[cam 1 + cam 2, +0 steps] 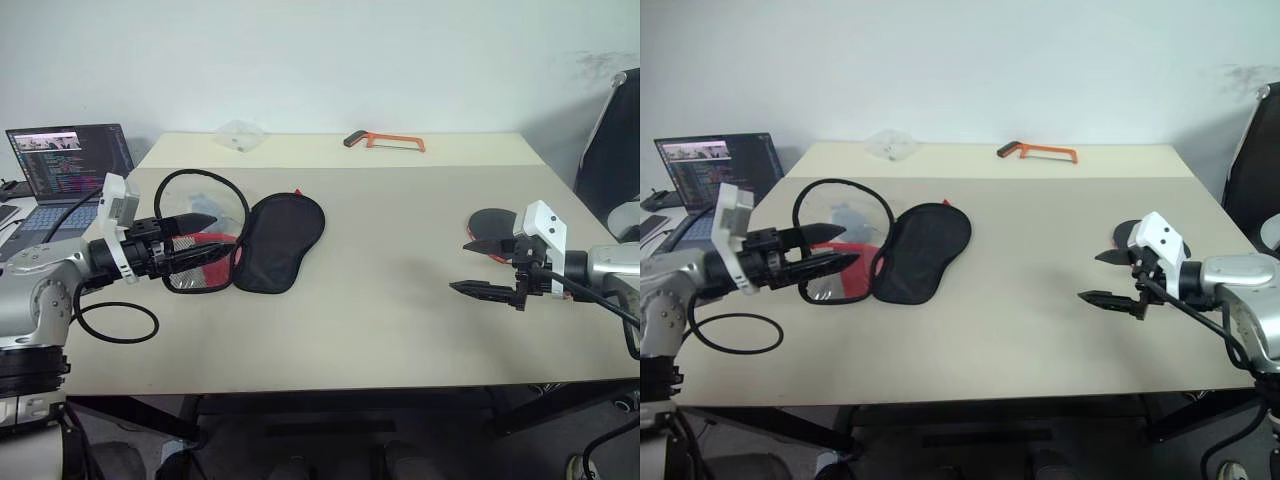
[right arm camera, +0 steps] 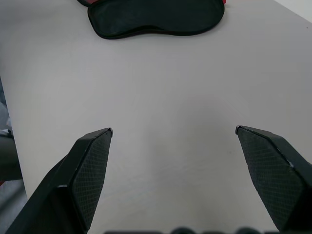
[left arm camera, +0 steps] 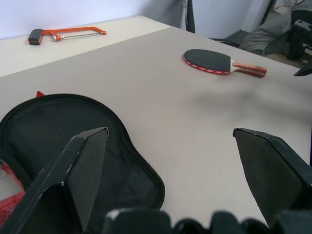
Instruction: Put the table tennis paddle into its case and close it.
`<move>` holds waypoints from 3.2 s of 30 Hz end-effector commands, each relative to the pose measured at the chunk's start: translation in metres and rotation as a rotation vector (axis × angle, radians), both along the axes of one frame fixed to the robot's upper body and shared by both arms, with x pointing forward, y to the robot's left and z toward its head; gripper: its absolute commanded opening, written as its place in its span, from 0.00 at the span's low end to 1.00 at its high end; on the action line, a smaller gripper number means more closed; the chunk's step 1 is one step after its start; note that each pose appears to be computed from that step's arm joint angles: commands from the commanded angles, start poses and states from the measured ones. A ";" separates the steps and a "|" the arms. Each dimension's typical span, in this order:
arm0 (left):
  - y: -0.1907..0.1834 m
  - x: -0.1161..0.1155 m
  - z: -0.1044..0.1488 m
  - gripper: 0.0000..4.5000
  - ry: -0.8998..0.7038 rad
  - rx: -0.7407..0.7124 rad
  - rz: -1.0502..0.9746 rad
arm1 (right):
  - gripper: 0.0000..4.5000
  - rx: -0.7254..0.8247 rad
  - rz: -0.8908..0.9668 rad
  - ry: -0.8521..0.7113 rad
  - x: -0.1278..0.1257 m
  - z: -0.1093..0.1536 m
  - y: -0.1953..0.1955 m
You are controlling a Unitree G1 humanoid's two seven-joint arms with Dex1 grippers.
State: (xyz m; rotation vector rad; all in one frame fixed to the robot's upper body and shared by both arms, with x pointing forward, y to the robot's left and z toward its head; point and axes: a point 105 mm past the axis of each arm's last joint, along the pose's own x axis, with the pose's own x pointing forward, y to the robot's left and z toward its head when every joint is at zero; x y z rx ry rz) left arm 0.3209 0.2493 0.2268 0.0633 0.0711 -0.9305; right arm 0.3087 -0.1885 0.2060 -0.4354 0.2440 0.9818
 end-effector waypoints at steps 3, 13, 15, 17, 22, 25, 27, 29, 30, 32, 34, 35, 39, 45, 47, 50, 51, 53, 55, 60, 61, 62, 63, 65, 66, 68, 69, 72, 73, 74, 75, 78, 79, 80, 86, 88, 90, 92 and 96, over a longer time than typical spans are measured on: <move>0.003 -0.004 0.006 1.00 -0.043 0.006 0.008 | 0.99 -0.014 0.031 -0.056 0.000 0.018 0.005; 0.013 -0.001 0.002 1.00 -0.032 0.050 0.030 | 0.99 0.020 0.046 -0.068 -0.001 0.018 0.017; 0.010 0.001 -0.008 1.00 -0.019 0.138 0.032 | 0.99 0.037 0.052 -0.060 -0.003 0.018 0.017; 0.000 0.003 -0.019 1.00 -0.013 0.211 0.013 | 0.99 0.045 0.055 -0.052 -0.002 0.015 0.017; -0.032 0.020 -0.034 1.00 -0.039 0.283 0.027 | 0.99 0.047 0.069 -0.048 0.002 0.010 0.028; -0.030 0.027 -0.031 1.00 -0.051 0.268 0.073 | 0.99 0.075 0.063 -0.057 0.005 0.008 0.038; -0.027 0.022 -0.031 1.00 -0.029 0.251 0.058 | 0.99 0.109 0.038 -0.054 0.010 0.007 0.048; -0.018 0.014 -0.029 1.00 -0.017 0.257 0.042 | 0.99 0.154 0.019 -0.057 0.015 0.008 0.065; -0.010 0.011 -0.027 1.00 -0.015 0.269 0.047 | 0.99 0.177 0.012 -0.051 0.017 0.008 0.074; 0.005 0.010 -0.020 1.00 -0.029 0.279 0.097 | 0.99 0.203 0.017 -0.040 0.019 0.006 0.090; 0.003 0.012 -0.023 1.00 -0.032 0.280 0.111 | 0.99 0.214 0.026 -0.035 0.020 0.003 0.098; -0.006 0.013 -0.031 1.00 -0.029 0.293 0.090 | 0.99 0.214 0.029 -0.037 0.021 0.003 0.100; -0.041 0.034 -0.057 1.00 -0.075 0.343 0.117 | 0.99 0.209 0.022 -0.065 0.024 0.007 0.100; -0.057 0.069 -0.079 1.00 -0.099 0.388 0.244 | 0.99 0.204 -0.028 -0.091 0.028 0.013 0.086; -0.059 0.081 -0.087 1.00 -0.084 0.391 0.284 | 0.99 0.197 -0.037 -0.094 0.027 0.013 0.083; -0.080 0.088 -0.099 1.00 -0.054 0.386 0.255 | 0.99 0.196 -0.044 -0.097 0.026 0.014 0.080; -0.085 0.089 -0.102 1.00 -0.043 0.386 0.245 | 0.99 0.197 -0.045 -0.098 0.026 0.014 0.080; -0.104 0.090 -0.109 1.00 -0.016 0.371 0.205 | 0.99 0.198 -0.047 -0.101 0.026 0.015 0.081; -0.120 0.089 -0.112 1.00 -0.004 0.356 0.170 | 0.99 0.199 -0.047 -0.104 0.026 0.015 0.081; -0.132 0.090 -0.116 1.00 0.019 0.355 0.163 | 0.99 0.193 -0.048 -0.104 0.024 0.014 0.079; -0.131 0.090 -0.121 1.00 0.041 0.376 0.179 | 0.99 0.191 -0.049 -0.104 0.024 0.014 0.079; -0.130 0.091 -0.126 1.00 0.062 0.394 0.197 | 0.99 0.189 -0.050 -0.105 0.024 0.013 0.078; -0.129 0.092 -0.130 1.00 0.079 0.410 0.220 | 0.99 0.189 -0.051 -0.106 0.024 0.014 0.078; -0.131 0.092 -0.135 1.00 0.104 0.423 0.238 | 0.99 0.189 -0.052 -0.110 0.024 0.014 0.078; -0.132 0.091 -0.137 1.00 0.110 0.425 0.236 | 0.99 0.189 -0.053 -0.111 0.024 0.015 0.078; -0.137 0.090 -0.140 0.92 0.125 0.418 0.245 | 1.00 0.189 -0.054 -0.115 0.024 0.015 0.078; -0.141 0.089 -0.142 0.86 0.129 0.419 0.239 | 1.00 0.189 -0.055 -0.116 0.024 0.015 0.078; -0.149 0.090 -0.144 0.64 0.132 0.412 0.240 | 1.00 0.188 -0.056 -0.117 0.024 0.015 0.077; -0.152 0.091 -0.143 0.57 0.132 0.401 0.242 | 1.00 0.188 -0.056 -0.117 0.024 0.015 0.077; -0.157 0.092 -0.140 0.49 0.129 0.384 0.241 | 1.00 0.189 -0.056 -0.117 0.024 0.016 0.077; -0.168 0.094 -0.134 0.42 0.133 0.338 0.231 | 1.00 0.189 -0.056 -0.117 0.024 0.016 0.077; -0.210 0.100 -0.110 0.19 0.093 0.254 0.159 | 1.00 0.188 -0.056 -0.117 0.024 0.015 0.077; -0.222 0.102 -0.104 0.10 0.082 0.240 0.141 | 1.00 0.188 -0.055 -0.118 0.025 0.015 0.077; -0.231 0.103 -0.099 0.02 0.066 0.239 0.129 | 1.00 0.189 -0.055 -0.119 0.025 0.015 0.078; -0.275 0.113 -0.081 0.01 -0.008 0.234 0.116 | 1.00 0.188 -0.057 -0.132 0.026 0.017 0.079; -0.288 0.113 -0.077 0.01 -0.020 0.222 0.119 | 1.00 0.185 -0.060 -0.134 0.026 0.017 0.078; -0.299 0.112 -0.075 0.01 -0.029 0.221 0.120 | 1.00 0.181 -0.065 -0.137 0.026 0.017 0.077; -0.303 0.113 -0.072 0.01 -0.054 0.235 0.136 | 1.00 0.178 -0.068 -0.140 0.025 0.017 0.077; -0.289 0.123 -0.059 0.01 -0.102 0.243 0.183 | 1.00 0.175 -0.080 -0.142 0.023 0.018 0.072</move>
